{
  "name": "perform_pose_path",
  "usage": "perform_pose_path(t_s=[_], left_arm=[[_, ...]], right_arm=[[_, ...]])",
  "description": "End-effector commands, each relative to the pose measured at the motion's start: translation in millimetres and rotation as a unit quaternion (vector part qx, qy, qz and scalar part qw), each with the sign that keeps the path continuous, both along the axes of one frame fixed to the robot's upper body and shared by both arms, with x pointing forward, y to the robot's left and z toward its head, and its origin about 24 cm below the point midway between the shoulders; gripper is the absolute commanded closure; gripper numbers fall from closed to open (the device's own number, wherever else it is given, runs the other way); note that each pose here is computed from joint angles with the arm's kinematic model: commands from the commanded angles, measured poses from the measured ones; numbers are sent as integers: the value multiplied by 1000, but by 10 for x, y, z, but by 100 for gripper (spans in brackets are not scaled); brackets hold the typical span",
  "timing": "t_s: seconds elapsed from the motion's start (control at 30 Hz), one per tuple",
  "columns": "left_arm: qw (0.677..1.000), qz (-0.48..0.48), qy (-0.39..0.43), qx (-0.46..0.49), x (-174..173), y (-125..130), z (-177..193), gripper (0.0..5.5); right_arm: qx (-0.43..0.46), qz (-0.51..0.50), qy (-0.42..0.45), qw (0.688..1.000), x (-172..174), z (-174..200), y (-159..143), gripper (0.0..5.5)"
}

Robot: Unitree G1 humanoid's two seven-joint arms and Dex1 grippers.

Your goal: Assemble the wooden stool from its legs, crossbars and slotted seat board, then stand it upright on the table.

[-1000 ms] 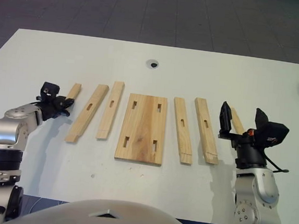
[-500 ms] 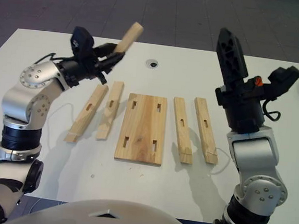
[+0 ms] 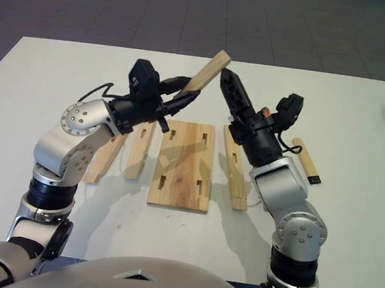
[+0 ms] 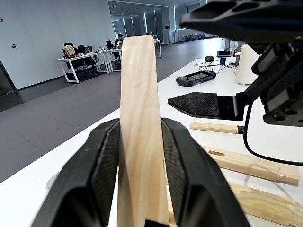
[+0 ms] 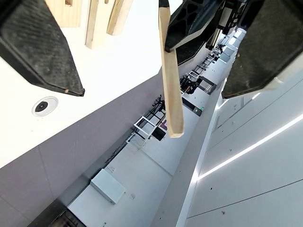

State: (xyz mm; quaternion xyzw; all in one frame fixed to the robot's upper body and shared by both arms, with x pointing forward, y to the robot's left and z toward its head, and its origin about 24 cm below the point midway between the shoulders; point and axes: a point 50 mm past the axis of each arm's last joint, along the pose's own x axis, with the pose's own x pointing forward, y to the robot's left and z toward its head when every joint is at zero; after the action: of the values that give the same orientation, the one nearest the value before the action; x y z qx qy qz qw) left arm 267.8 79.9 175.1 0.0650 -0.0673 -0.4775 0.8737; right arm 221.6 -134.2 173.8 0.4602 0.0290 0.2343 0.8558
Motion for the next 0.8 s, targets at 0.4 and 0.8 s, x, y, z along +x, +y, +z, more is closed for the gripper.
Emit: perform_pose_path(t_s=[0.4, 0.8], left_arm=[[998, -59, -12, 31, -137, -23, -6, 419], [998, -37, -39, 44, -142, -21, -23, 419]], right_arm=[[-27, 55, 2, 998, 41, 11, 152, 173], [-20, 26, 5, 999, 20, 53, 124, 372]])
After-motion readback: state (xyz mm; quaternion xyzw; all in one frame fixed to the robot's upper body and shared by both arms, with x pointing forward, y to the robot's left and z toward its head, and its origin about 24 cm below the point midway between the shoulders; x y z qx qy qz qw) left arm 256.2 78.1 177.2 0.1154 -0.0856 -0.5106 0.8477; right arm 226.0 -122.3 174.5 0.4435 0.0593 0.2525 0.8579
